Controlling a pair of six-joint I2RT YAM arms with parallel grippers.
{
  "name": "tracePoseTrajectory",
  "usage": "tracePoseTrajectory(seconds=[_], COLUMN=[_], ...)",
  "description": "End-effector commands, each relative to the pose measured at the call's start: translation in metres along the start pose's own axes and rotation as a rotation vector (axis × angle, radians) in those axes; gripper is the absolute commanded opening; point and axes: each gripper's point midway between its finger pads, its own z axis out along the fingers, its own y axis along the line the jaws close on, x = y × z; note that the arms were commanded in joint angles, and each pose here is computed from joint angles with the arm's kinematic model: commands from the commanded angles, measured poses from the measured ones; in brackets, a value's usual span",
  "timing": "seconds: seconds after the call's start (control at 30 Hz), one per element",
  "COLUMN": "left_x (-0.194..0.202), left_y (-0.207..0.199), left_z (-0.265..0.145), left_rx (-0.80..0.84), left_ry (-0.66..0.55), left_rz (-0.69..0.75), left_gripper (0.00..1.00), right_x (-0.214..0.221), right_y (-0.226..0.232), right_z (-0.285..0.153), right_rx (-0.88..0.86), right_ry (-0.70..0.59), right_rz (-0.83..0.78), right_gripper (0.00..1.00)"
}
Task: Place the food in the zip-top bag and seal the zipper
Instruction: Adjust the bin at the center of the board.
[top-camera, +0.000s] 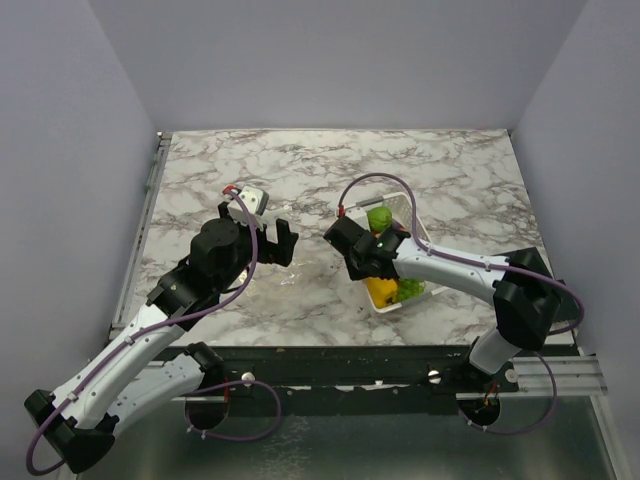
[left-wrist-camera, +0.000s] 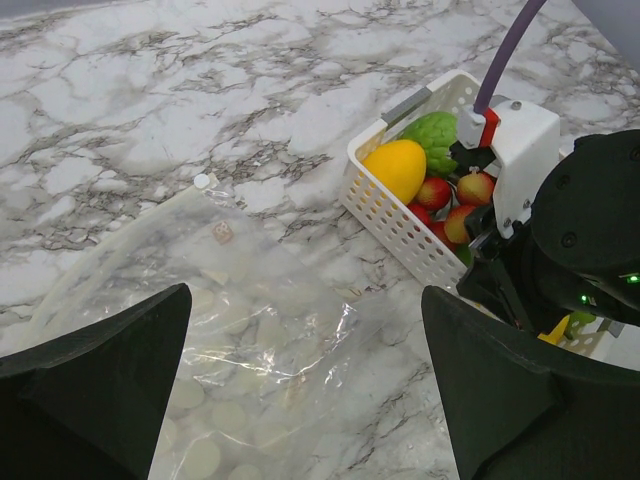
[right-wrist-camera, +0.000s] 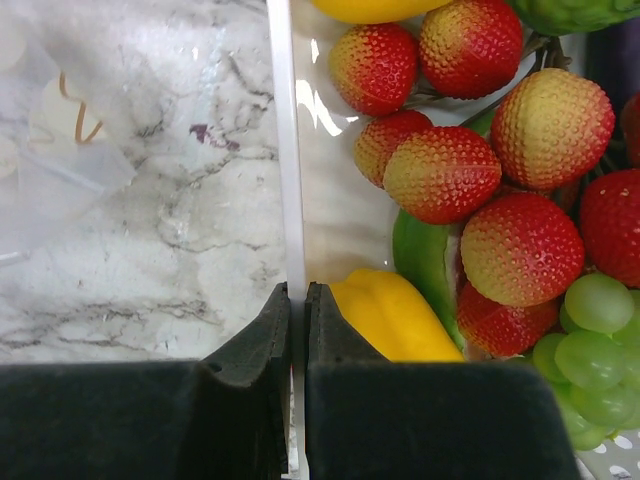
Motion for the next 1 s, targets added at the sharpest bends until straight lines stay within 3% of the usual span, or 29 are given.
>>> tracePoseTrajectory(seconds=[0.0,0.37,0.67,0.97], left_x=[0.004,0.006,0.008,0.009], left_y=[0.001,0.001,0.000,0.001], left_z=[-0.002,-0.001,0.000,0.002], left_rx=[-0.002,-0.001,0.000,-0.004], left_ry=[0.009,0.016,0.023,0.029], left_rz=[0.005,0.005,0.006,0.008], left_gripper=[0.99,0.99,0.99,0.99], right_x=[-0.026,-0.045,-0.046,-0.057], right_y=[-0.017,-0.036,-0.032,-0.030], right_z=[0.001,0.019,0.030,0.017], right_rx=[0.128,0.173,0.169,0.138], right_ry=[-0.086,-0.087,-0.063,-0.091], right_rz=[0.118,0.217,0.189,0.207], right_gripper=[0.01,0.01,0.02,0.33])
